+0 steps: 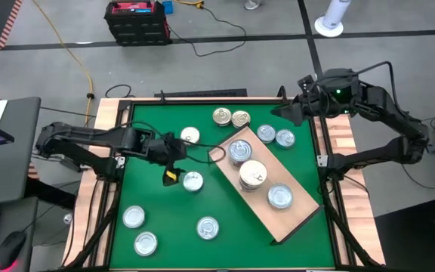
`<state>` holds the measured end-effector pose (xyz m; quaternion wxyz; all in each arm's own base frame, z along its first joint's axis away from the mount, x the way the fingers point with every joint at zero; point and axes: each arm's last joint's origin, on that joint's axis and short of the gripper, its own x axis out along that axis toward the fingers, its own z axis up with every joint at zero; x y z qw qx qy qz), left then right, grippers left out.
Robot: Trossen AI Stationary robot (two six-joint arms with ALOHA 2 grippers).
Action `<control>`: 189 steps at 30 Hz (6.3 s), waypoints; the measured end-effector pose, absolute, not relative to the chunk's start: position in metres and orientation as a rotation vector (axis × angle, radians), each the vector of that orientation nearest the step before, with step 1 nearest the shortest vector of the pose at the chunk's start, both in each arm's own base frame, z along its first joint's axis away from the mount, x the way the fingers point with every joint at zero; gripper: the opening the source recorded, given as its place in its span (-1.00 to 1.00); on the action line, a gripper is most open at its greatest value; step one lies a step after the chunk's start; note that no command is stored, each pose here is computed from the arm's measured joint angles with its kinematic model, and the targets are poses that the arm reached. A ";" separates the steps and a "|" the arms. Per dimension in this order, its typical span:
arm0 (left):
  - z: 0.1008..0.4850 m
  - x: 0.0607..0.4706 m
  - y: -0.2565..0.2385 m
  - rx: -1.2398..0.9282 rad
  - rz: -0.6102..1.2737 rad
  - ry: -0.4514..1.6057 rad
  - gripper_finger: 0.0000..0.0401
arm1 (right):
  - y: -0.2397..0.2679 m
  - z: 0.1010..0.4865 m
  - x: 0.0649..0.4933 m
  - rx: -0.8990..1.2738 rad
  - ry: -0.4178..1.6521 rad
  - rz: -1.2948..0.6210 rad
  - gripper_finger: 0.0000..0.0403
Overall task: Stack canned seafood by type on shelf
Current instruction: Stack the blue and pink tuna can on top of the other blue and pink tuna cans on the shelf
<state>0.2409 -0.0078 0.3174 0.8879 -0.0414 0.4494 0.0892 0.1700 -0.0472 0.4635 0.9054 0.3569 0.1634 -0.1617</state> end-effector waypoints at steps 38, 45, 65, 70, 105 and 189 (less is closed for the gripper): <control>0.170 0.215 0.165 -0.853 0.738 0.749 -0.46 | -0.049 0.463 0.176 0.711 0.332 -0.327 0.02; 0.169 0.212 0.167 -0.839 0.737 0.769 -0.94 | -0.049 0.464 0.176 0.716 0.324 -0.329 0.02; 0.178 0.178 0.172 -0.728 0.873 0.996 -1.00 | -0.049 0.464 0.176 0.726 0.323 -0.332 0.02; 0.210 0.172 0.169 -0.581 0.864 0.963 -1.00 | -0.049 0.464 0.176 0.717 0.322 -0.334 0.02; 0.215 0.241 0.213 0.073 0.150 1.045 0.57 | -0.052 0.464 0.185 0.686 0.307 -0.323 0.02; 0.379 0.372 0.003 -1.287 -0.235 0.390 -0.09 | -0.069 0.460 0.175 0.574 0.359 -0.333 0.02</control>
